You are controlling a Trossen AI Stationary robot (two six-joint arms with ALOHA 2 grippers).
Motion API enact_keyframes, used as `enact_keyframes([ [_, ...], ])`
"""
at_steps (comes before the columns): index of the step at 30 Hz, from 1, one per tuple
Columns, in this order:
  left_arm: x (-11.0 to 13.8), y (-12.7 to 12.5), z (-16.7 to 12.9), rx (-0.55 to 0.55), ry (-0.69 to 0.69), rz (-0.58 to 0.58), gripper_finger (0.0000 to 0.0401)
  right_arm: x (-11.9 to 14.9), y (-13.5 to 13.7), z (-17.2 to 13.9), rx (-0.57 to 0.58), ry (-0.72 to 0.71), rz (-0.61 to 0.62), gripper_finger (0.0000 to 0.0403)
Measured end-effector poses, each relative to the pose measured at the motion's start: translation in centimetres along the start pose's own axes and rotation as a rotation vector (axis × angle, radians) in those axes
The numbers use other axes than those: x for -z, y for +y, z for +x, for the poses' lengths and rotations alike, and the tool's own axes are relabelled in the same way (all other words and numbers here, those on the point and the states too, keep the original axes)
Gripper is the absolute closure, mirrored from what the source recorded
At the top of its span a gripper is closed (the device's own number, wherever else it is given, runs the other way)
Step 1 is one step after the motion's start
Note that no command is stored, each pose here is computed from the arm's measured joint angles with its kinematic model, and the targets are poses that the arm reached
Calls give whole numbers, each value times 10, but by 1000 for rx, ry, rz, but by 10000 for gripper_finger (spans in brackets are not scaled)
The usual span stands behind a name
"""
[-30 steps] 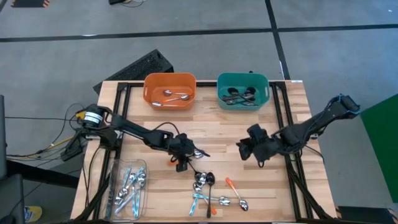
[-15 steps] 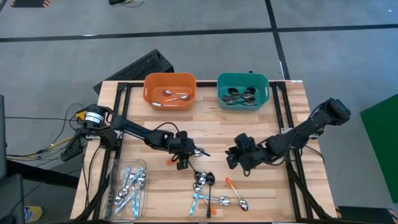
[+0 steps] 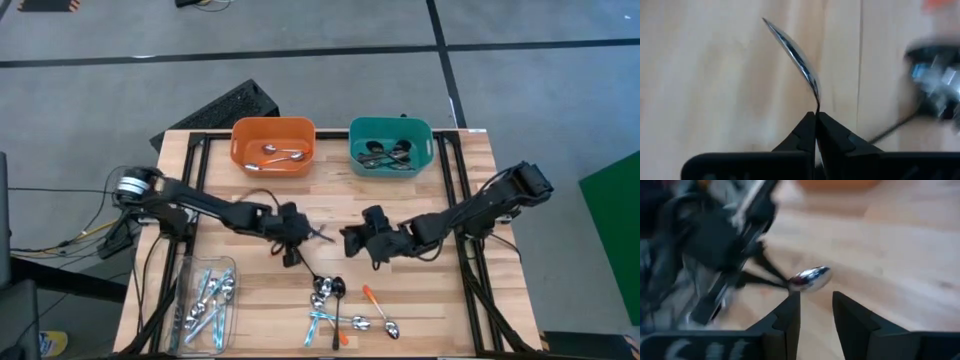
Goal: Sort silverware by color (type)
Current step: Put the orange spoon into the orange bin
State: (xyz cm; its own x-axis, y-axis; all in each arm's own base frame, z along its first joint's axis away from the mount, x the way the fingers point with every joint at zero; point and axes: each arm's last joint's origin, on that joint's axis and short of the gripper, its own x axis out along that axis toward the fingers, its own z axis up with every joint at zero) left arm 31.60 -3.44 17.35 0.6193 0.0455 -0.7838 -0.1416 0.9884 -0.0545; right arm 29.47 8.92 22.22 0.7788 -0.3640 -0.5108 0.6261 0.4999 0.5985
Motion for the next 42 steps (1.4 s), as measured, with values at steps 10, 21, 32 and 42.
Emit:
enact_keyframes([
  [10, -30, 15, -111, -177, -381, 56, 401, -48, 26, 12, -309, -172, 259, 166],
  [21, -36, 42, -176, 76, -610, -59, 401, -116, 35, 18, -535, -360, -69, 144],
  [32, -37, 57, -179, 97, -617, -75, 401, -159, 57, 60, -670, -218, -198, 152],
  [42, -36, 70, -186, 72, -643, -104, 401, -172, 55, 74, -701, -143, -236, 269],
])
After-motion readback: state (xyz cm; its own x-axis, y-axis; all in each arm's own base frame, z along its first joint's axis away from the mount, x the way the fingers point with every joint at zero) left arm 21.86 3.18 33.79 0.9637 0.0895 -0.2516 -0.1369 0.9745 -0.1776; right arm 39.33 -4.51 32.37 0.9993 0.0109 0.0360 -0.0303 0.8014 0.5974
